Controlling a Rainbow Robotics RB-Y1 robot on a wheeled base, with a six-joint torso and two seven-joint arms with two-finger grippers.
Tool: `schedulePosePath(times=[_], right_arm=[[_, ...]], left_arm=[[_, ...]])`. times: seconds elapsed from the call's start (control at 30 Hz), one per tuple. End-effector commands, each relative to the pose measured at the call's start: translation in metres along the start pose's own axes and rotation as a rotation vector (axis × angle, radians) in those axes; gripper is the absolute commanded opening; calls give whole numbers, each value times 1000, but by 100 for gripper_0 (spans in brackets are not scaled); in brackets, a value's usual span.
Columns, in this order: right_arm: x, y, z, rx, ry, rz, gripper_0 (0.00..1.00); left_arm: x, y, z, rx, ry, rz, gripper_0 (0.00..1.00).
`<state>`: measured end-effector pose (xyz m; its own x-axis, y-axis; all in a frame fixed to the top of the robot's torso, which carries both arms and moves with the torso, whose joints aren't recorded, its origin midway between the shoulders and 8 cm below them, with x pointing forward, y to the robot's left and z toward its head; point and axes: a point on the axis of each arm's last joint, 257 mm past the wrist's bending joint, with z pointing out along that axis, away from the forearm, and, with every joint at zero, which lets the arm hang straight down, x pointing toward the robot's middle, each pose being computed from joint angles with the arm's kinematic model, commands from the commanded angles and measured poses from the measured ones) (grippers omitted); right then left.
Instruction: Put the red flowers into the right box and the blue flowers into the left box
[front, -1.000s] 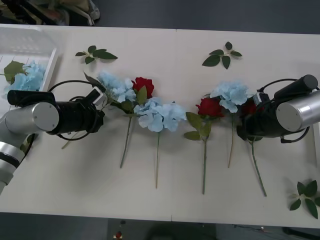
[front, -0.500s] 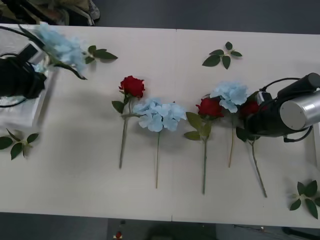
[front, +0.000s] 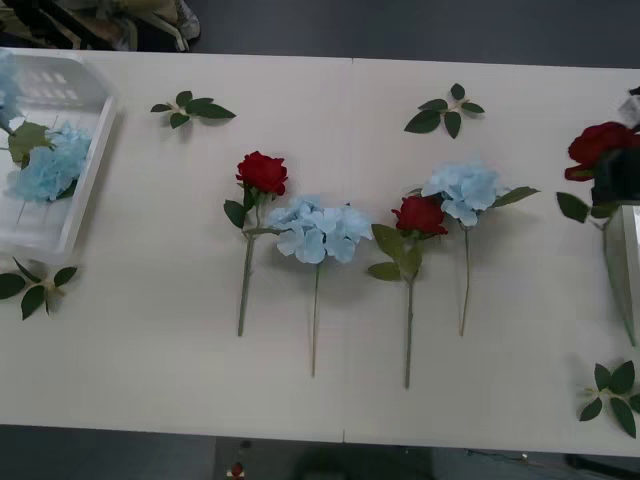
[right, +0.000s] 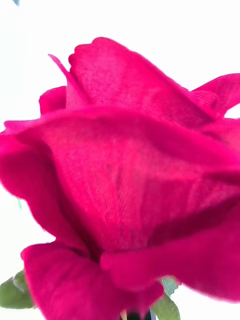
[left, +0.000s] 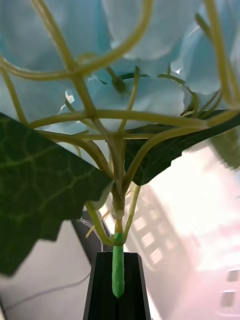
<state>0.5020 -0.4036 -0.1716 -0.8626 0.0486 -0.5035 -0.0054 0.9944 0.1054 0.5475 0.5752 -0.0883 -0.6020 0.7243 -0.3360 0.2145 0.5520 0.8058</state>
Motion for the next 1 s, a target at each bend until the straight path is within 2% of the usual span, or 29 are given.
schedulePosePath(times=[0.03,0.2,0.47,0.5,0.53,0.63,0.73,1.0], right_arm=[[-31,-45,-57,108,-72,-100,0],[-21,-99,-82,180,-57,22,0],[-20,-165,-71,298,-93,150,0],[-20,-172,-67,297,-102,173,0],[-19,-180,-63,299,-106,196,0],[-14,-198,-51,305,-118,243,0],[-13,-211,-41,313,-143,268,0],[-13,-228,-29,355,-172,277,0]], left_arm=[[13,35,12,-118,22,-114,0],[30,48,28,-213,32,-117,0],[31,37,44,-229,14,-90,1],[31,34,46,-228,15,-84,14],[31,34,46,-231,19,-75,38],[31,33,46,-232,22,-72,63],[30,33,46,-233,21,-75,73],[30,38,44,-240,15,-87,86]])
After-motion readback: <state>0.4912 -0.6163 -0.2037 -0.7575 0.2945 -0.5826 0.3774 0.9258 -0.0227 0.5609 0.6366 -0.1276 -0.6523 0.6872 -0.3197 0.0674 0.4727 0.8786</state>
